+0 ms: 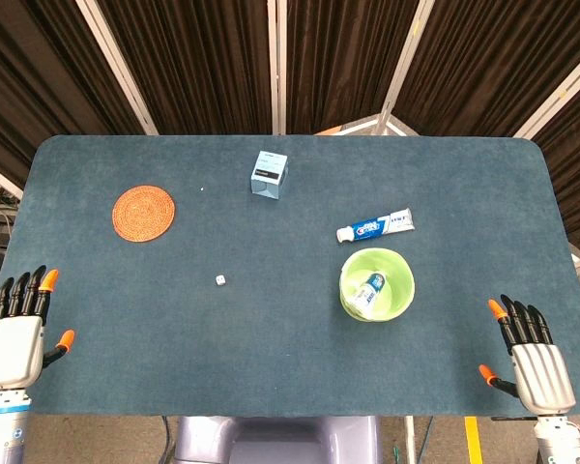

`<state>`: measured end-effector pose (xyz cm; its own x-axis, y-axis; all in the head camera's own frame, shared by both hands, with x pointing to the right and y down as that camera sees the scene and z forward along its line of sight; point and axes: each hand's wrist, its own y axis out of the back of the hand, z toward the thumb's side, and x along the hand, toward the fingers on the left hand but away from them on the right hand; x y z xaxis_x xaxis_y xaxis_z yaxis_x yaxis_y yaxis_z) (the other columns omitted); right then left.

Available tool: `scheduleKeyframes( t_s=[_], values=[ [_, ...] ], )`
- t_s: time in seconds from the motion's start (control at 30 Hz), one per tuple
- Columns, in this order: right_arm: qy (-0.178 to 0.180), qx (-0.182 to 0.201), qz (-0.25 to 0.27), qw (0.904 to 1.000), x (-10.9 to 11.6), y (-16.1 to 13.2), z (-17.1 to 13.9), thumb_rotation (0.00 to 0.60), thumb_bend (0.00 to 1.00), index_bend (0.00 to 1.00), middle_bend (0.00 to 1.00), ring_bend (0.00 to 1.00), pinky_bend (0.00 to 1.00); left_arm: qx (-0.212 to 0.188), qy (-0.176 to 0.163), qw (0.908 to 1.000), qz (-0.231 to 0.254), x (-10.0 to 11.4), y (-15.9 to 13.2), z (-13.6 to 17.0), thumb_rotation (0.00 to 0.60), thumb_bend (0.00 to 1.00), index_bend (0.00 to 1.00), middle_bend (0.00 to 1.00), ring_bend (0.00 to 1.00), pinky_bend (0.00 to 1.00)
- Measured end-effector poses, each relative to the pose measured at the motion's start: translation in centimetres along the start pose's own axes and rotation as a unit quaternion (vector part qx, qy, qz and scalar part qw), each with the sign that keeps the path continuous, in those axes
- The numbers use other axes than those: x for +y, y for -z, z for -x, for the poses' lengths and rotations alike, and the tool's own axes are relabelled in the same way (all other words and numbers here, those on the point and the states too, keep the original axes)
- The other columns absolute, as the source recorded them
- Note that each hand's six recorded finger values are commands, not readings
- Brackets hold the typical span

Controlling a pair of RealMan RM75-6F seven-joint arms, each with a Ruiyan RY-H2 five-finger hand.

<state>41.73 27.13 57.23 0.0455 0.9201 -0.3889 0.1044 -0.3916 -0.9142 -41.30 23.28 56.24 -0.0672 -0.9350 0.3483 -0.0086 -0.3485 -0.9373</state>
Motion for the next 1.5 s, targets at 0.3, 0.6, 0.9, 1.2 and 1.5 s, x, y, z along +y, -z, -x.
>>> scheduleKeyframes(
  t_s=[0.3,0.6,0.9,1.2,1.5],
  values=[
    [-0.002,0.006,0.002,1.0,0.1,-0.3,-0.1,0.6,0.07,0.0,0.0,0.0,0.0,0.004,0.02,0.9997,-0.016,-1.5,0.1,-0.6,0.6,0.26,0.03,0.0,0.0,0.0],
    [-0.014,0.011,0.005,0.9998,-0.4,-0.7,-0.2,0.6,0.07,0.0,0.0,0.0,0.0,-0.011,0.04,0.9988,-0.024,-2.8,-1.7,-3.6,0.6,0.29,0.14,0.0,0.0,0.0],
    [-0.019,0.013,0.007,0.9997,-0.5,-0.8,0.0,0.6,0.07,0.0,0.0,0.0,0.0,-0.127,0.073,0.986,-0.079,-4.4,-7.1,-8.5,0.6,0.3,0.26,0.0,0.0,0.0],
    [-0.022,0.005,0.013,0.9997,-0.3,-0.3,0.4,0.6,0.07,0.0,0.0,0.0,0.0,-0.241,0.085,0.9584,-0.127,-7.3,-13.0,-13.4,0.6,0.3,0.34,0.0,0.0,0.0],
    [-0.019,-0.008,0.02,0.9996,0.2,0.4,0.8,0.6,0.07,0.0,0.0,0.0,0.0,-0.318,0.095,0.9307,-0.153,-9.7,-19.6,-15.2,0.6,0.29,0.35,0.0,0.0,0.0]
  ],
)
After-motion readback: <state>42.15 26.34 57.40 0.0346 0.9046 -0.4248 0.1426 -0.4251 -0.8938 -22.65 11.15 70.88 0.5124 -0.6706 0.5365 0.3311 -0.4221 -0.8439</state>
